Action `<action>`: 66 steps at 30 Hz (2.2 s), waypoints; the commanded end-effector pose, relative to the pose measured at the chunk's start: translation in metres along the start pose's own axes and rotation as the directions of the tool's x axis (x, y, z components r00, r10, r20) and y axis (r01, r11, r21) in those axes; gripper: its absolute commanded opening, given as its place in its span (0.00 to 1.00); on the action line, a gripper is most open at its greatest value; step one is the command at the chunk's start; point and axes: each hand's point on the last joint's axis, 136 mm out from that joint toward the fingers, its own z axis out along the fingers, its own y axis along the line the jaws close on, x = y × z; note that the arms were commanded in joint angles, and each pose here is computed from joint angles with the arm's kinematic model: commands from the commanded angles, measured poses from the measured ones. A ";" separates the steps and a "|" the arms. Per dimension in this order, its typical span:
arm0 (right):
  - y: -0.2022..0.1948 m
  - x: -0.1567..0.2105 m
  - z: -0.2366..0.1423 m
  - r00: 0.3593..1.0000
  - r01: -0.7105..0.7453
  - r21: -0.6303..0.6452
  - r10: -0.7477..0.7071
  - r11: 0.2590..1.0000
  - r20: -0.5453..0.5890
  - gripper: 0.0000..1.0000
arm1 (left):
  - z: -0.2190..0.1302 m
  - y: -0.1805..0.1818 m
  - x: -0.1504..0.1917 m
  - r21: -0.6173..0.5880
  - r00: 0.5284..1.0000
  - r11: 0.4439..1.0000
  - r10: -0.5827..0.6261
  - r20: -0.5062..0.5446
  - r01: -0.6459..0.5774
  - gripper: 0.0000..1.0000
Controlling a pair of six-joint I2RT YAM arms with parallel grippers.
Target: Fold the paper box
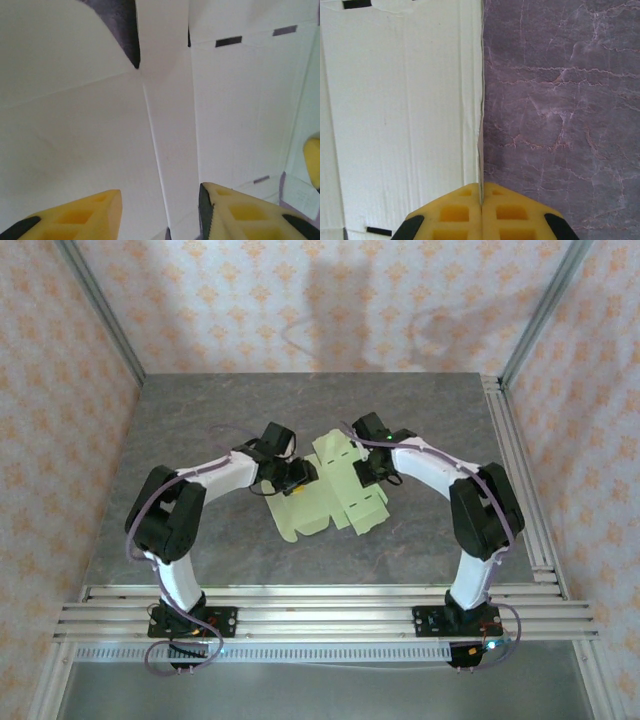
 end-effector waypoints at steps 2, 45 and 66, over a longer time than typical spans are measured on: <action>-0.017 0.000 0.001 1.000 0.018 0.171 -0.020 0.985 0.009 0.00 | 0.013 -0.004 0.000 0.021 0.999 0.999 -0.040 -0.008 0.040 0.40; -0.006 -0.020 0.000 0.913 -0.333 -0.572 0.407 0.750 0.002 0.29 | 0.038 0.065 0.023 -0.219 0.992 0.971 -0.111 -0.067 0.094 0.31; 0.024 -0.006 0.028 0.950 -0.294 -0.570 0.302 0.767 -0.083 0.22 | 0.038 0.064 0.024 -0.216 0.991 0.972 -0.108 -0.075 0.089 0.31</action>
